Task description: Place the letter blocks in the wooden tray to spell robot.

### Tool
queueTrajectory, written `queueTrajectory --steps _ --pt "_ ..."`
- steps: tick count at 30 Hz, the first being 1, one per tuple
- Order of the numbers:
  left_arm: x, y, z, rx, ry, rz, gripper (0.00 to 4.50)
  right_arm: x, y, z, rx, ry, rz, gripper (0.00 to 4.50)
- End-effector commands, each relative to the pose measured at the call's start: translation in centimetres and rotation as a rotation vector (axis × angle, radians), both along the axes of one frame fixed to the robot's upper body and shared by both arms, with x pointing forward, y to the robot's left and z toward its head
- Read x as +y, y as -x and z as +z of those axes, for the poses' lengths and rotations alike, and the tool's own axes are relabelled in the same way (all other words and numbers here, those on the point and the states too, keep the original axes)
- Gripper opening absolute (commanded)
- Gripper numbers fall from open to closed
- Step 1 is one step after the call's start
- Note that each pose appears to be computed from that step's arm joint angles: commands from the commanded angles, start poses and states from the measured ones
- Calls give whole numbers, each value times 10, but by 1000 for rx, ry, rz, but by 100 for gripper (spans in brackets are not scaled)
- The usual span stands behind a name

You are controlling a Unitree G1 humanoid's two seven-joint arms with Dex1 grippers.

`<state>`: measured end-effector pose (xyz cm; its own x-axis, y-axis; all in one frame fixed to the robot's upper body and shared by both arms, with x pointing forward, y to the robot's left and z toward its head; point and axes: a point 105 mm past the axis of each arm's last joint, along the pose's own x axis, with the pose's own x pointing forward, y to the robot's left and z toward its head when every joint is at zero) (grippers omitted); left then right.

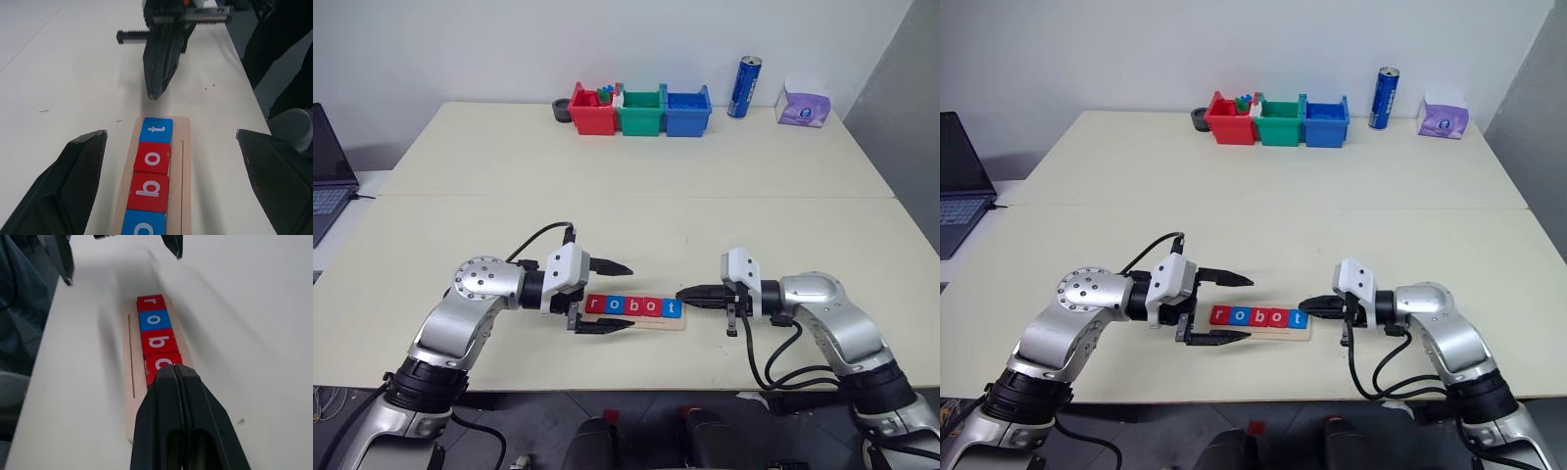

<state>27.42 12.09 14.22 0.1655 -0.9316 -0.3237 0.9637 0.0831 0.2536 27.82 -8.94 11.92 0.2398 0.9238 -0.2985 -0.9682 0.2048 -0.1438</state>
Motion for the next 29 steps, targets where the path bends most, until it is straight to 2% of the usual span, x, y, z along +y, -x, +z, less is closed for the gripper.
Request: queueTrajectory --steps 1,9,10,14,23,24,29 --pt "9 1 8 -2 20 59 450 -4 9 15 -17 -35 -31 4" --pt "43 15 -6 42 -68 141 450 -3 34 10 37 -12 -31 4" --pt "47 18 -8 46 -77 149 450 -3 36 10 45 -9 -27 19" --pt "63 25 -7 66 -84 211 450 -6 43 11 69 4 -6 121" --pt "69 31 -4 76 -56 293 450 -10 38 15 53 37 -33 428" --pt "68 31 -4 78 -61 292 450 -11 36 15 47 40 -45 448" --pt "68 31 -6 85 -70 307 450 -11 33 16 43 42 -60 448"
